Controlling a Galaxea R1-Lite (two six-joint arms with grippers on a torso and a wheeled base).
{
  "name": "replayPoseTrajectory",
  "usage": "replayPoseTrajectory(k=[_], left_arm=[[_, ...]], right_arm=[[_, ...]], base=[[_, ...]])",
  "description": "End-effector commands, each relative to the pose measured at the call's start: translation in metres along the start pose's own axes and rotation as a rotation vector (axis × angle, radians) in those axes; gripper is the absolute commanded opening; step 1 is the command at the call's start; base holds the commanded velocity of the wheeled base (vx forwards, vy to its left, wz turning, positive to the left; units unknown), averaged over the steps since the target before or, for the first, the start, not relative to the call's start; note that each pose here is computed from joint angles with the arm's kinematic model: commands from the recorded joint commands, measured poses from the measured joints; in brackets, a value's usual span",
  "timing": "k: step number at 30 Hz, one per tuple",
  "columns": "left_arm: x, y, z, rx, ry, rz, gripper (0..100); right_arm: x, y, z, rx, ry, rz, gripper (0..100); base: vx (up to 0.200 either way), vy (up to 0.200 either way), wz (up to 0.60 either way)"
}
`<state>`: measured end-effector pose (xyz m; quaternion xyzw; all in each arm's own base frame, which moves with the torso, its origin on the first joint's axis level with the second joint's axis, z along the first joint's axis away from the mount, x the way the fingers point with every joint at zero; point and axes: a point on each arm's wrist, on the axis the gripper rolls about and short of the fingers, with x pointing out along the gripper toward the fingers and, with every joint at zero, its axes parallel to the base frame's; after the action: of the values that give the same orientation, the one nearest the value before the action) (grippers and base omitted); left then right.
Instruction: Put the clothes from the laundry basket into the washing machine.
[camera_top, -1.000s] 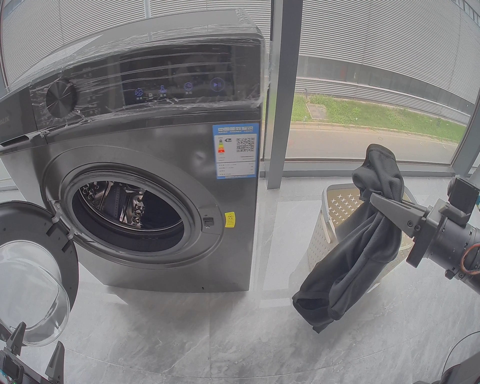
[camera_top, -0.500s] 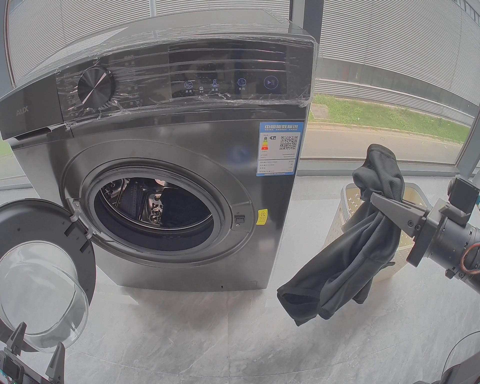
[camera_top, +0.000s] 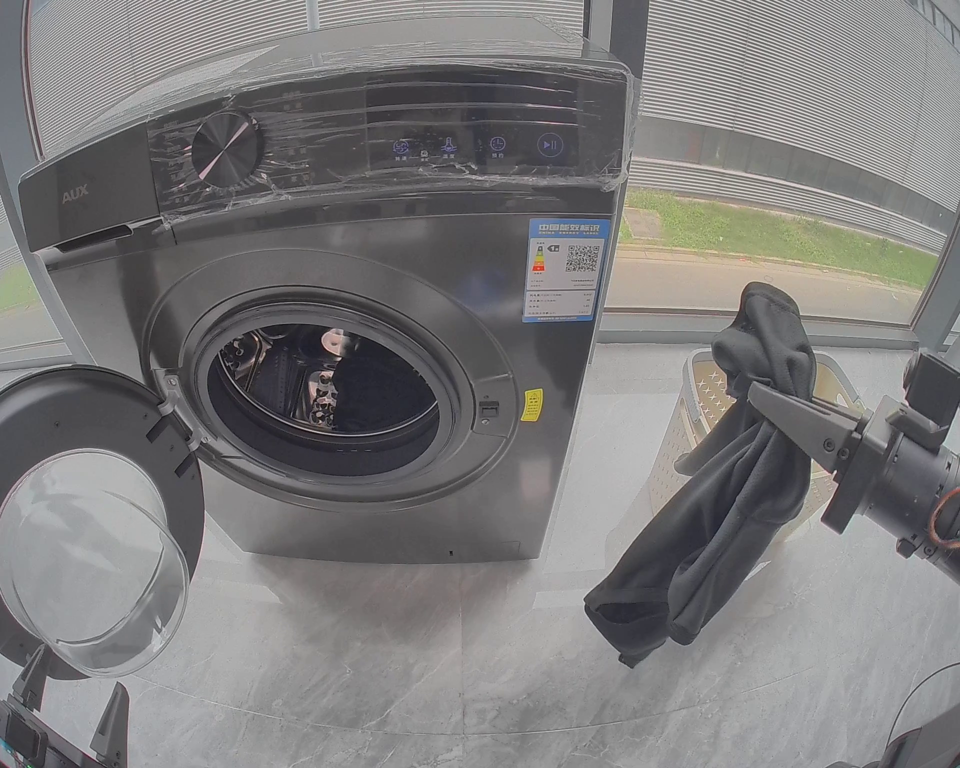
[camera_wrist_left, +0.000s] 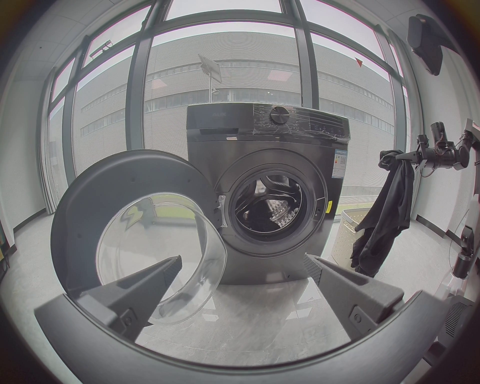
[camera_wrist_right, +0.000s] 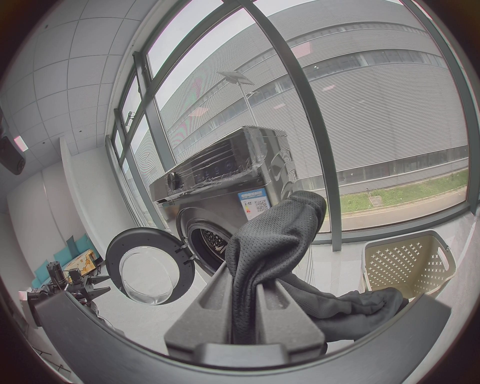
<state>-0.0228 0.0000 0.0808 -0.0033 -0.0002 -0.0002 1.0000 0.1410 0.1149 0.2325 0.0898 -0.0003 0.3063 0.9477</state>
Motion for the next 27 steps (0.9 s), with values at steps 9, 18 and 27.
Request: replayPoseTrajectory(k=[9,18,27], left_arm=[[0.0002,0.0000,-0.0052,-0.001,0.004,-0.003,100],[0.0002,0.0000,-0.0052,0.000,0.004,-0.001,100],[0.0002,0.0000,-0.0052,0.000,0.004,-0.003,100]], right_arm=[[-0.0005,-0.0001,-0.0012,0.000,0.004,0.000,0],[-0.0007,-0.0003,-0.0022,-0.002,0.008,-0.001,0],[-0.0031,0.0000,-0.0067,-0.009,0.025,0.007,0]], base=[[0.000,0.200,0.00],[0.000,0.178,0.00],[0.000,0.000,0.00]])
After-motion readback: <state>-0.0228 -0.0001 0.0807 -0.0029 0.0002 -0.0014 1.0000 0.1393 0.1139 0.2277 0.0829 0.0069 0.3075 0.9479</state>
